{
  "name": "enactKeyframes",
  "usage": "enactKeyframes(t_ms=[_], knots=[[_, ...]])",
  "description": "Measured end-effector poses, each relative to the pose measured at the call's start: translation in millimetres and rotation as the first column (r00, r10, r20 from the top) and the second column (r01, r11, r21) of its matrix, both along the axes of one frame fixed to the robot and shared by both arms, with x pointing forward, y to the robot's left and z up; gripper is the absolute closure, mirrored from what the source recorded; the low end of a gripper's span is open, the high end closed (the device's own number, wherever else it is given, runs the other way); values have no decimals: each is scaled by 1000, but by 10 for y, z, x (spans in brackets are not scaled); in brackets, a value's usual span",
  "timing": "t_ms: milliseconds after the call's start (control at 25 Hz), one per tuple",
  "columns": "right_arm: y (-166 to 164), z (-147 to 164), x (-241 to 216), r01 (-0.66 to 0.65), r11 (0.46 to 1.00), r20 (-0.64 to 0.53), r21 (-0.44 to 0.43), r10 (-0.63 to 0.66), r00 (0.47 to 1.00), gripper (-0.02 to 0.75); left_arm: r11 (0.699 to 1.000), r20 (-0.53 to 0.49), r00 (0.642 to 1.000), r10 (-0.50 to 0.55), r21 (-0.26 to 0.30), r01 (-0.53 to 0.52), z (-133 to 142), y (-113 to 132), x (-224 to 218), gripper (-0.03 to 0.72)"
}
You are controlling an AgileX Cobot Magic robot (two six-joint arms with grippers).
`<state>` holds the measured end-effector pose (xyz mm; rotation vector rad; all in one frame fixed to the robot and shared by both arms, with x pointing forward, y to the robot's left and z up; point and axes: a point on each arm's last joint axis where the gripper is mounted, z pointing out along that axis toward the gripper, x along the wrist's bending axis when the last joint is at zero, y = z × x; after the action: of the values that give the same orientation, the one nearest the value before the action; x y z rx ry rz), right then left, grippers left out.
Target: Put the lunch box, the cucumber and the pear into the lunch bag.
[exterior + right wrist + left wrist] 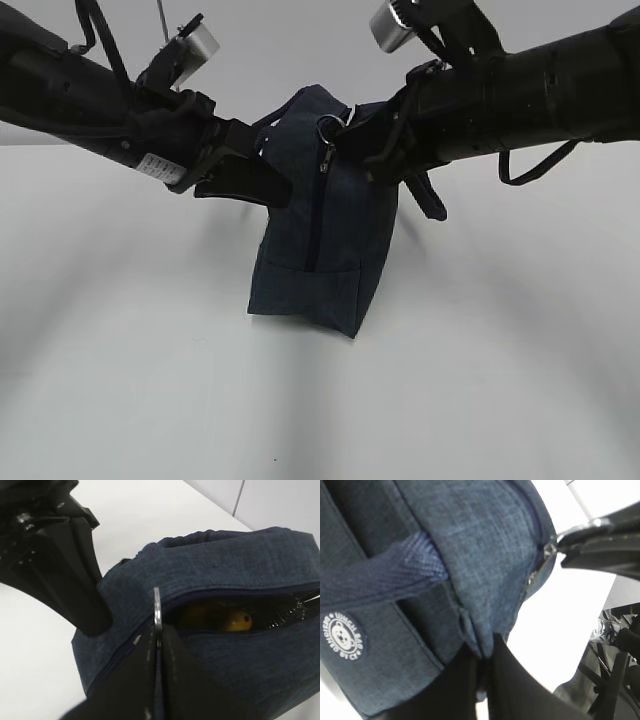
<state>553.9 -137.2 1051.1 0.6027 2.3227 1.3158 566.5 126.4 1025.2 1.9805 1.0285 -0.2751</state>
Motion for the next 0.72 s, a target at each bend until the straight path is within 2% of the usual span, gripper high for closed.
enactKeyframes(t_ms=[400,720], knots=[[-10,148,91,46,999,65,2,-46,997,754,1000,-11,1000,-16,-4,16,1,-5,-18,677],[-123,47,303,92,996,45,-6,-92,995,754,999,-28,999,-37,-9,37,-4,-11,-39,678]])
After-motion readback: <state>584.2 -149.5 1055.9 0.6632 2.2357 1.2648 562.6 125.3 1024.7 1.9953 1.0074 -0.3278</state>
